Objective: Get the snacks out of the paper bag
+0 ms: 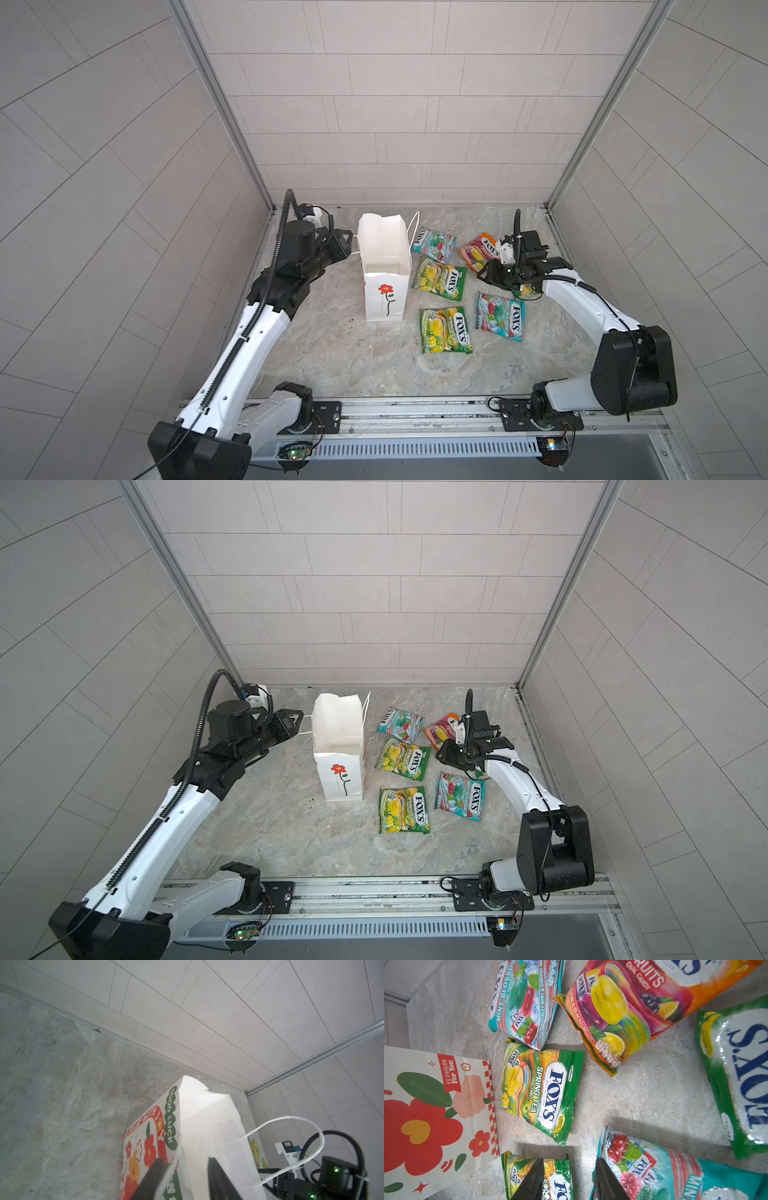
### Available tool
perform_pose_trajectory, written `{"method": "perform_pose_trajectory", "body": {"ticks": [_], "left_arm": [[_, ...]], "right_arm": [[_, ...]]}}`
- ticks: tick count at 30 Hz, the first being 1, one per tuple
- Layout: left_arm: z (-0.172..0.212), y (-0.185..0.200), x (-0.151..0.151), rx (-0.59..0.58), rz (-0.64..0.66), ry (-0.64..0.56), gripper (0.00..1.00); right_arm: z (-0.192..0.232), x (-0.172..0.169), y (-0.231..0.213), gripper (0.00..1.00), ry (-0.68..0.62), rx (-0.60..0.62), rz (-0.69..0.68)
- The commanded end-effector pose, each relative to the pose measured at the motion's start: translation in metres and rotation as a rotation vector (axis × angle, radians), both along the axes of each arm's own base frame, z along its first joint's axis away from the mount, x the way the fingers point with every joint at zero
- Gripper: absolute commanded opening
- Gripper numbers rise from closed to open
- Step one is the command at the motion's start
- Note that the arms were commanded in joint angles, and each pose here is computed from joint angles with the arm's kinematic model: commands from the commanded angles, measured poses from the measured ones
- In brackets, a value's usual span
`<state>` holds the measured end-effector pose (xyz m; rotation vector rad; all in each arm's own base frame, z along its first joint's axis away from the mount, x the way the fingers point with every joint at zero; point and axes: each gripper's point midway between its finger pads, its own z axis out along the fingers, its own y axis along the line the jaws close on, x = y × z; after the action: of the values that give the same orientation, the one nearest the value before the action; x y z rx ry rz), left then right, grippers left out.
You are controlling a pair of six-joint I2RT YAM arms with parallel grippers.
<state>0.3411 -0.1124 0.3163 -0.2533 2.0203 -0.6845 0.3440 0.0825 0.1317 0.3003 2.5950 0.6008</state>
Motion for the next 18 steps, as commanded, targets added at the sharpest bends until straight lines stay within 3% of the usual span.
{"method": "perform_pose_trajectory", "body": {"ticks": [1,4,6,11,18], "left_arm": [[0.005,0.004,-0.005,0.061,-0.013,-0.013,0.64],[0.019,0.002,-0.008,0.107,-0.051,-0.056,0.78],[0.028,0.004,-0.012,0.153,-0.068,-0.084,0.96],[0.046,0.025,-0.023,0.313,-0.024,-0.134,0.99],[0.044,0.092,-0.039,0.473,0.305,-0.136,0.99]], "right_arm": [[0.004,-0.002,-0.002,0.42,-0.019,-0.002,-0.009],[0.004,-0.004,-0.003,0.43,-0.022,-0.009,-0.009],[0.003,-0.005,-0.005,0.43,-0.024,-0.018,-0.011],[0.003,-0.007,-0.014,0.43,-0.046,-0.065,-0.034],[0.004,-0.015,-0.057,0.43,-0.092,-0.238,-0.209]]}}
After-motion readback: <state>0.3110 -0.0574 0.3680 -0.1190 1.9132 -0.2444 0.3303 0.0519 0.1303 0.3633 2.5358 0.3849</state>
